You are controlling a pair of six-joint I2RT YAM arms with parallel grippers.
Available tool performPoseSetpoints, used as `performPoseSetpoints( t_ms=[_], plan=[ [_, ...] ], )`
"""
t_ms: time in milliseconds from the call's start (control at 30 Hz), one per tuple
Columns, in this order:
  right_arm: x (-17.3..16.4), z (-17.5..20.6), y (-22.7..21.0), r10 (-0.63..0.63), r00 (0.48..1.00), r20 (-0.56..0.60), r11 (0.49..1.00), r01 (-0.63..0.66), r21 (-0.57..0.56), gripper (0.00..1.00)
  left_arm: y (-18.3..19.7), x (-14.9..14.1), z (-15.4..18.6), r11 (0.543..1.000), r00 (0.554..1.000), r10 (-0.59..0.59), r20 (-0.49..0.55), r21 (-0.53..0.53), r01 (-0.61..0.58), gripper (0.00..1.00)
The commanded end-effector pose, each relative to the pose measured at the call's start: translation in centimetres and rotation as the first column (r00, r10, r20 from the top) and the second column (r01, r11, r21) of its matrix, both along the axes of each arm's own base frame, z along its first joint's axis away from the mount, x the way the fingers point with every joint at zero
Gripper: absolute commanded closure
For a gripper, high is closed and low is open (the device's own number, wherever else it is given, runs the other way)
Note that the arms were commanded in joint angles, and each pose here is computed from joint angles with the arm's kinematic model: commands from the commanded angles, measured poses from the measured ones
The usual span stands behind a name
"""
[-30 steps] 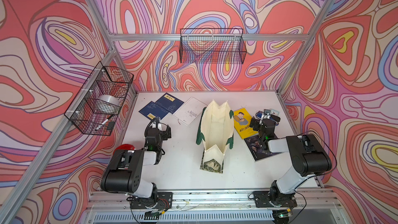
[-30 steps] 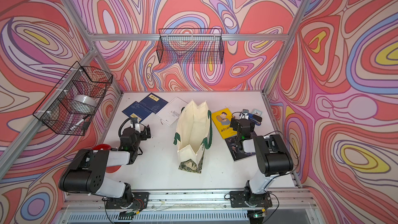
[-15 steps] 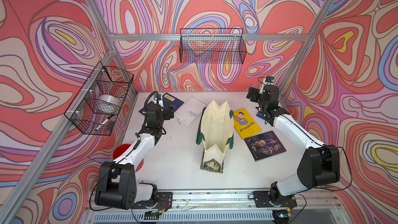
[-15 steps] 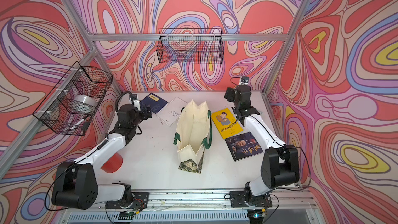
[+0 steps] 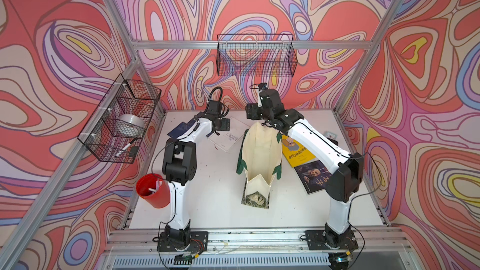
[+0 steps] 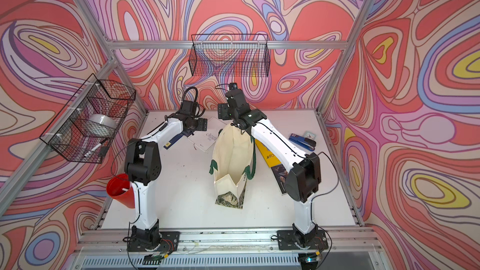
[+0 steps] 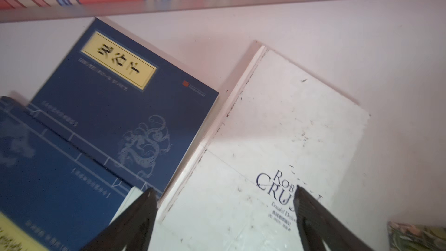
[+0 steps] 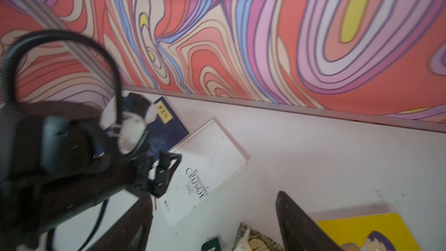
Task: Put the books into the canvas bag
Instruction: Move the canvas bag to the center of the board.
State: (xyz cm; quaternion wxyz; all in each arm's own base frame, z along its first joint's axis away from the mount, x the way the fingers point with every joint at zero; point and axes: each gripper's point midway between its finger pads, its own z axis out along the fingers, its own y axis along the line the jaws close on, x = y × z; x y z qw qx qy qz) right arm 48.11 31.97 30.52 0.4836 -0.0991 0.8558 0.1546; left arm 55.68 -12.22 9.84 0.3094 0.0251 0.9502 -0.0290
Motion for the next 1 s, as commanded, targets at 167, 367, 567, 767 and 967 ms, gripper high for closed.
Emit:
performPoseSetpoints(
  t_ms=[167,367,567,767,967],
  plan=[
    [-1.4,-3.6,5.1,0.076,0.992,-0.096,0.995,-0.081,-0.05,0.2,0.7,1.0,-4.8,0.993,0.977,0.002,-0.212,0.114,0.022,0.08],
    [-2.3,-2.2,3.9,0.043,0.994,-0.1,0.997,-0.05,-0.064,0.19,0.4,-2.9,-7.9,0.997,0.934,0.041,-0.355,0.08,-0.013,0.1],
    [-3.3,0.3,-2.6,-0.145,0.985,-0.094,0.966,0.12,-0.227,0.15,1.4,-9.2,-10.2,0.993,0.874,0.113,-0.473,0.072,-0.09,0.17],
    [-5.2,-0.3,-12.1,-0.32,0.929,-0.184,0.915,0.252,-0.316,0.12,2.4,-13.6,-10.2,0.985,0.848,0.162,-0.505,0.135,-0.107,0.18],
    [-7.7,-4.4,-15.5,-0.34,0.888,-0.311,0.919,0.243,-0.312,0.11,2.7,-15.6,-10.2,0.983,0.846,0.171,-0.505,0.144,-0.113,0.19]
  ],
)
